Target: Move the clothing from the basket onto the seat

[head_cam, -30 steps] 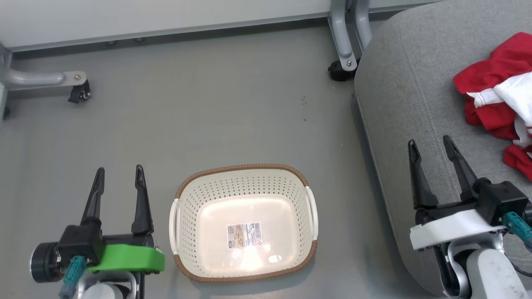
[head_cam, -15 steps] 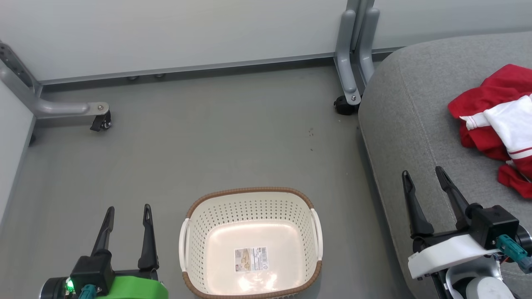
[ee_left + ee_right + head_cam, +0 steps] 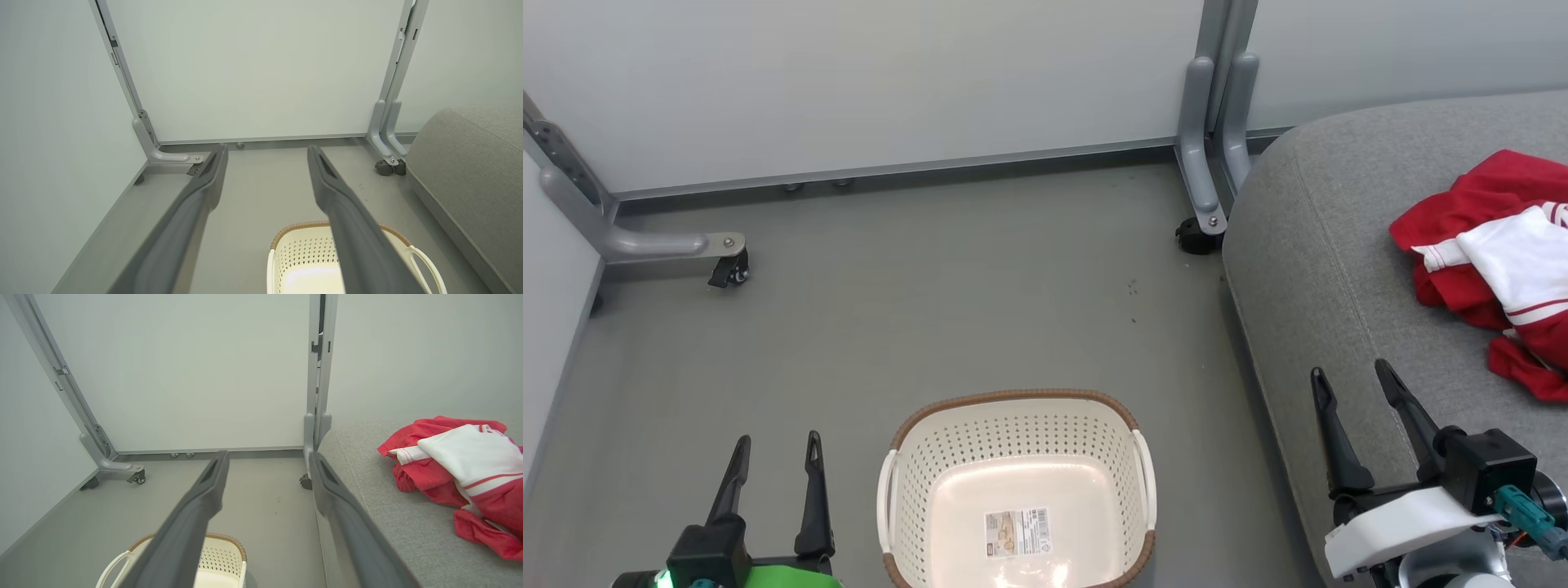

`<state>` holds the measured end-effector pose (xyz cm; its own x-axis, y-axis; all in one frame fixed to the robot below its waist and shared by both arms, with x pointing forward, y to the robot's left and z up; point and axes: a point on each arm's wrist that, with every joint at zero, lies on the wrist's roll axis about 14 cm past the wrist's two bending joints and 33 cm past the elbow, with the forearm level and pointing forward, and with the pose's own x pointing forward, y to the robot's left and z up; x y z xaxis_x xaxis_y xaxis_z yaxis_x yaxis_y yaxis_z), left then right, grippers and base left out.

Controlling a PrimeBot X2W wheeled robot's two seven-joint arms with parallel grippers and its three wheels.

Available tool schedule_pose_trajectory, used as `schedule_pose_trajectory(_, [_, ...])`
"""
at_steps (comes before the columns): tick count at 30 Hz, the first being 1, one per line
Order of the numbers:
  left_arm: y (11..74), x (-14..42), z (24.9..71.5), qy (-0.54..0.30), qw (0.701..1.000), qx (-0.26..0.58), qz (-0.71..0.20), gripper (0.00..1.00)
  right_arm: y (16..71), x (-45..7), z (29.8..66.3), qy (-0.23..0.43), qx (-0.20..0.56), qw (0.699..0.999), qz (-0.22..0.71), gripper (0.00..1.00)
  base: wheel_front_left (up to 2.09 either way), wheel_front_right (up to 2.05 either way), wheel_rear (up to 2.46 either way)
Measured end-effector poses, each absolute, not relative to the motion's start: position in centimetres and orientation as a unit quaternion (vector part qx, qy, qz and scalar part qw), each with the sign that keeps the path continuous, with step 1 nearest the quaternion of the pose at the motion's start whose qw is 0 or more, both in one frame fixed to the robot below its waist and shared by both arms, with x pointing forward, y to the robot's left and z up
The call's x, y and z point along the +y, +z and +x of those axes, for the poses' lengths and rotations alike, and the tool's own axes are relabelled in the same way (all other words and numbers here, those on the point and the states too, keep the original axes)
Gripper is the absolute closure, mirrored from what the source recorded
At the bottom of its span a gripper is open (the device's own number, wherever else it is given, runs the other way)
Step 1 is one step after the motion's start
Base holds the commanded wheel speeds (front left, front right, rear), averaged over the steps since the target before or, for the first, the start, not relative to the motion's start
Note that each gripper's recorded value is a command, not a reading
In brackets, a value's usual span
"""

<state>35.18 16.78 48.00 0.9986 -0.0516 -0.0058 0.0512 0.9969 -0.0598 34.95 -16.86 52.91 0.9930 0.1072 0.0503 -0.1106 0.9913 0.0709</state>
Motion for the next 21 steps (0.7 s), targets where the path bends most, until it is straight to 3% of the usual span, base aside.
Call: schedule_pose_trajectory(21, [47.6, 16.98, 34.98, -0.021, 0.999, 0.009, -0.029, 0.0, 52.84, -16.42, 34.73, 0.059, -0.02, 0.997, 0.039, 0.0, 0.0, 0.0, 0.0])
